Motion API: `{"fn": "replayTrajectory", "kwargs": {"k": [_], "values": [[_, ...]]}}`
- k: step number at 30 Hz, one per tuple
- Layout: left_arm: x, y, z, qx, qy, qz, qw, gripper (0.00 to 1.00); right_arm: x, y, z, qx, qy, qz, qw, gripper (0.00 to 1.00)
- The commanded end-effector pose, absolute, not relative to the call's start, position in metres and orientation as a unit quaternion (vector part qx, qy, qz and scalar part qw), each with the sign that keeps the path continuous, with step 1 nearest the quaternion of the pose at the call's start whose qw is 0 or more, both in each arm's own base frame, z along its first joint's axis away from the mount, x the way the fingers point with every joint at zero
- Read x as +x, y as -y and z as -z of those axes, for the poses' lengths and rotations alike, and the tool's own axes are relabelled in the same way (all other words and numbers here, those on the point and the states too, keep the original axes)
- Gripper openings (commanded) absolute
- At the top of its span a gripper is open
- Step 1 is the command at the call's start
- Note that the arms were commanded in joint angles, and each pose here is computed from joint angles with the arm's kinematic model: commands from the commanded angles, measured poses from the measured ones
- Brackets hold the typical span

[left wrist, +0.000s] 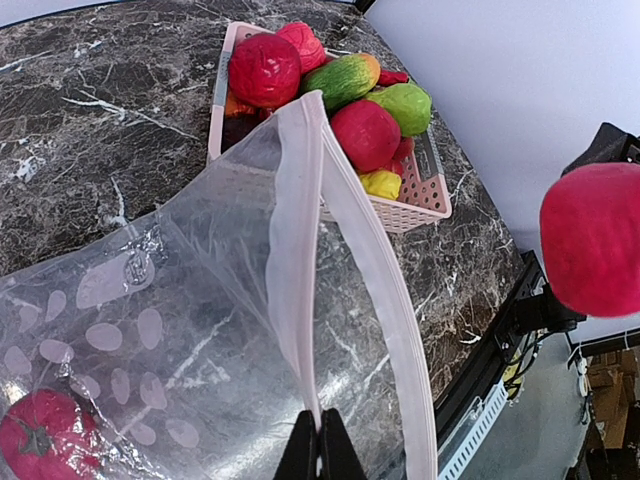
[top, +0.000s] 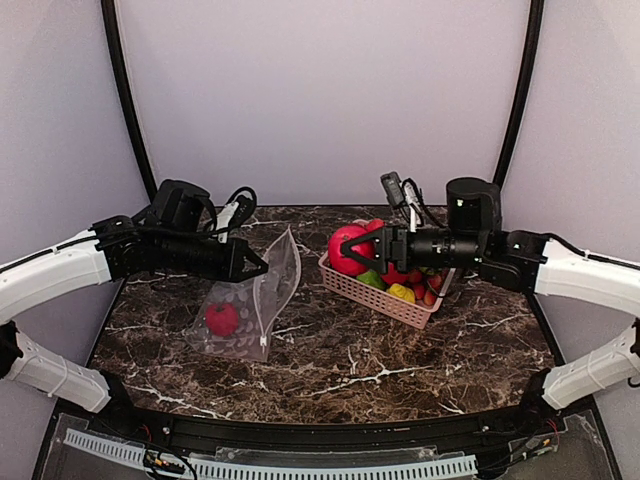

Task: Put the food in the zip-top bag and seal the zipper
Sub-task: Place the fake fruit in the zipper food storage bag.

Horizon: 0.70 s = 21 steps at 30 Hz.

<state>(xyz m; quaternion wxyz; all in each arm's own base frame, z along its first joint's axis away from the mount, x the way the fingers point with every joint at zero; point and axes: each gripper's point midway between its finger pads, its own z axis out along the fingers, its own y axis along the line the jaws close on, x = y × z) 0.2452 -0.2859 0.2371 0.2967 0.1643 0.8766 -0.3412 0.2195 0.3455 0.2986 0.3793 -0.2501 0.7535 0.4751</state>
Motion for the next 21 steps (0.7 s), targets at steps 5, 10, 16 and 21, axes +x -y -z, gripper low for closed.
{"fn": "replayTrajectory", "kwargs": {"k": [5,10,16,21], "values": [[0.243,0.285,-0.244,0.169,-0.875,0.344,0.296,0.01,0.198,-0.417,-0.34,-0.294,-0.655,-0.578,0.388,0.71],[0.243,0.285,-0.245,0.169,-0.874,0.345,0.296,0.01,0.201,-0.444,-0.322,-0.298,-0.657,-0.588,0.367,0.7],[0.242,0.287,-0.245,0.172,-0.874,0.35,0.291,0.01,0.21,-0.46,-0.302,-0.296,-0.678,-0.572,0.354,0.7],[0.241,0.288,-0.246,0.173,-0.873,0.352,0.29,0.01,0.222,-0.468,-0.272,-0.299,-0.726,-0.518,0.34,0.7]]}}
